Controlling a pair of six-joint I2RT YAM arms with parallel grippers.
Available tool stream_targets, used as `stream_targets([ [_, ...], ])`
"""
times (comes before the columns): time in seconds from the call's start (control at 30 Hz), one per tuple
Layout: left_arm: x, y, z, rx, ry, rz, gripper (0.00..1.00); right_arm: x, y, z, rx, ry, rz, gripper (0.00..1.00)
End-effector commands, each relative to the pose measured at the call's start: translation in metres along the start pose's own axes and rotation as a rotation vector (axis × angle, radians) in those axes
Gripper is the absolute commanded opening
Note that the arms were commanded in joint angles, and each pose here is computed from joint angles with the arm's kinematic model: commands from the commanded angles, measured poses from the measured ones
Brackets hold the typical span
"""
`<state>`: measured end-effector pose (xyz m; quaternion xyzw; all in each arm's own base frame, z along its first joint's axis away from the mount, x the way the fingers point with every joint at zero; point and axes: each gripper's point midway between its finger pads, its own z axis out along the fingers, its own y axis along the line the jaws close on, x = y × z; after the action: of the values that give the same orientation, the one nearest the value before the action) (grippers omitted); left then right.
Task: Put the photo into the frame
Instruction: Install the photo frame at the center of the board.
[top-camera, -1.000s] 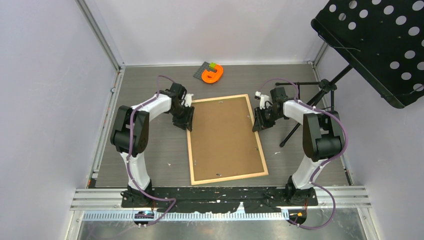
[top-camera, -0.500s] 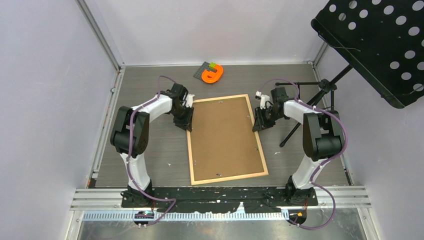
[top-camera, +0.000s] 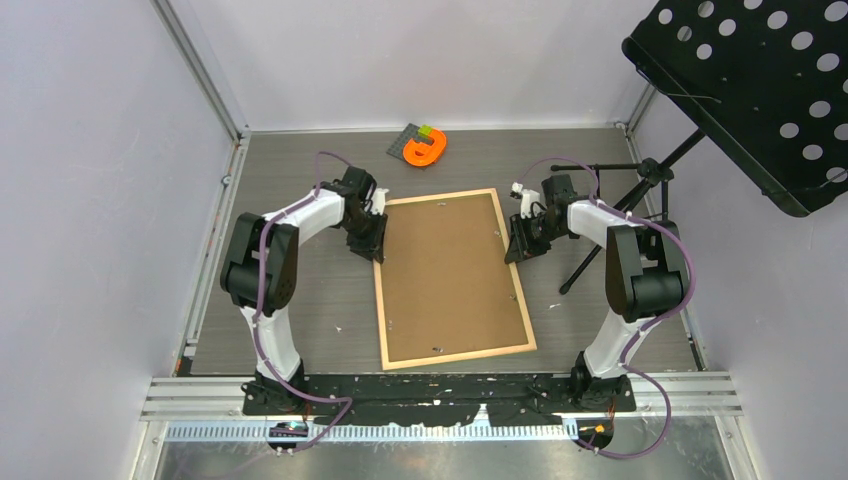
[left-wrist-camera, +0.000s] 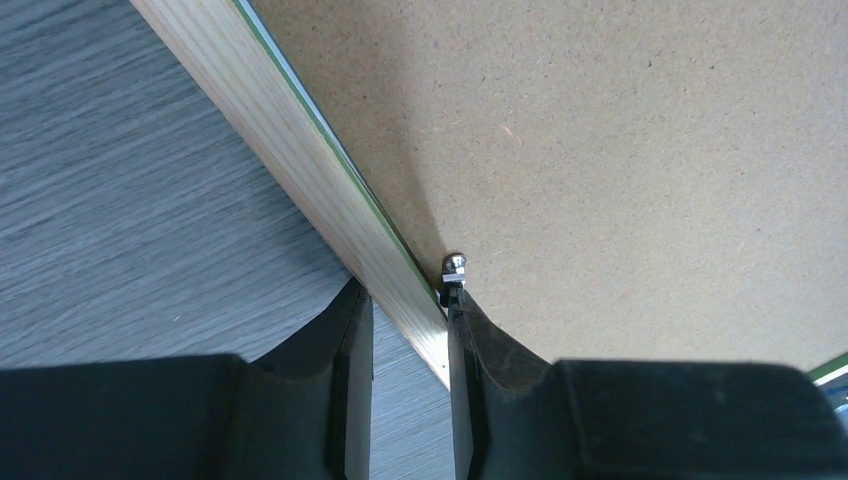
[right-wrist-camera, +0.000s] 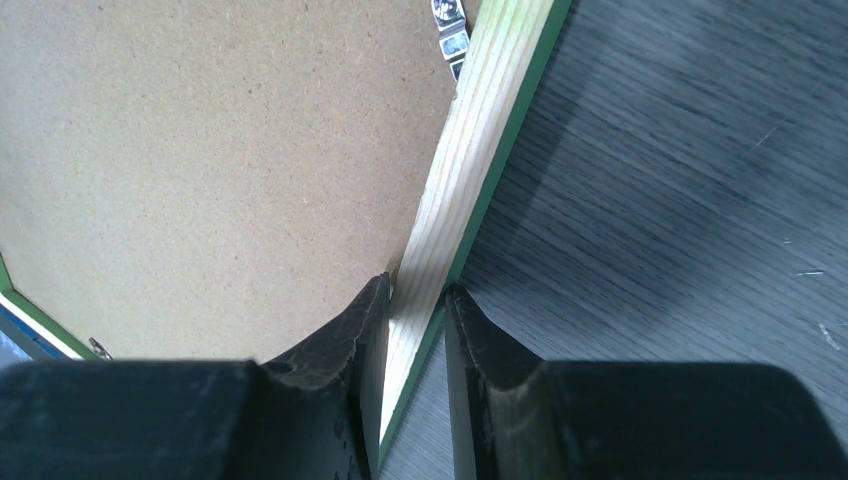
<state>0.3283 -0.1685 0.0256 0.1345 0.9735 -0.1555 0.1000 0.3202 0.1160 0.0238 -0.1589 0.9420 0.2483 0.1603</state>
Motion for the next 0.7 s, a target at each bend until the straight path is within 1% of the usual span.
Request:
stream_targets([
  [0.0,-0.019,-0.009,-0.017,0.024,-0.096,0.061,0.29,-0.005,0.003,-0.001,-0.031,-0.01,-0.015,0.06],
  [0.03,-0.02,-0.011,-0.019,0.03,-0.099,0.06,0.33,-0.005,0.002,-0.001,-0.029,-0.011,-0.014,0.06],
  [0.1,-0.02,-0.012,-0.02,0.036,-0.1,0.059,0.38,-0.004,0.002,-0.001,-0.031,-0.01,-0.013,0.06],
  [0.23,-0.019,-0.012,-0.019,0.036,-0.097,0.058,0.42,-0.004,0.002,-0.001,-0.032,-0.009,-0.011,0.06],
  [0.43,-0.016,-0.009,-0.013,0.031,-0.08,0.053,0.43,-0.004,0.002,-0.001,-0.034,-0.007,-0.01,0.06],
  [0.67,-0.008,-0.002,-0.006,0.007,-0.06,0.048,0.39,-0.004,0.001,-0.001,-0.035,-0.008,-0.008,0.06],
])
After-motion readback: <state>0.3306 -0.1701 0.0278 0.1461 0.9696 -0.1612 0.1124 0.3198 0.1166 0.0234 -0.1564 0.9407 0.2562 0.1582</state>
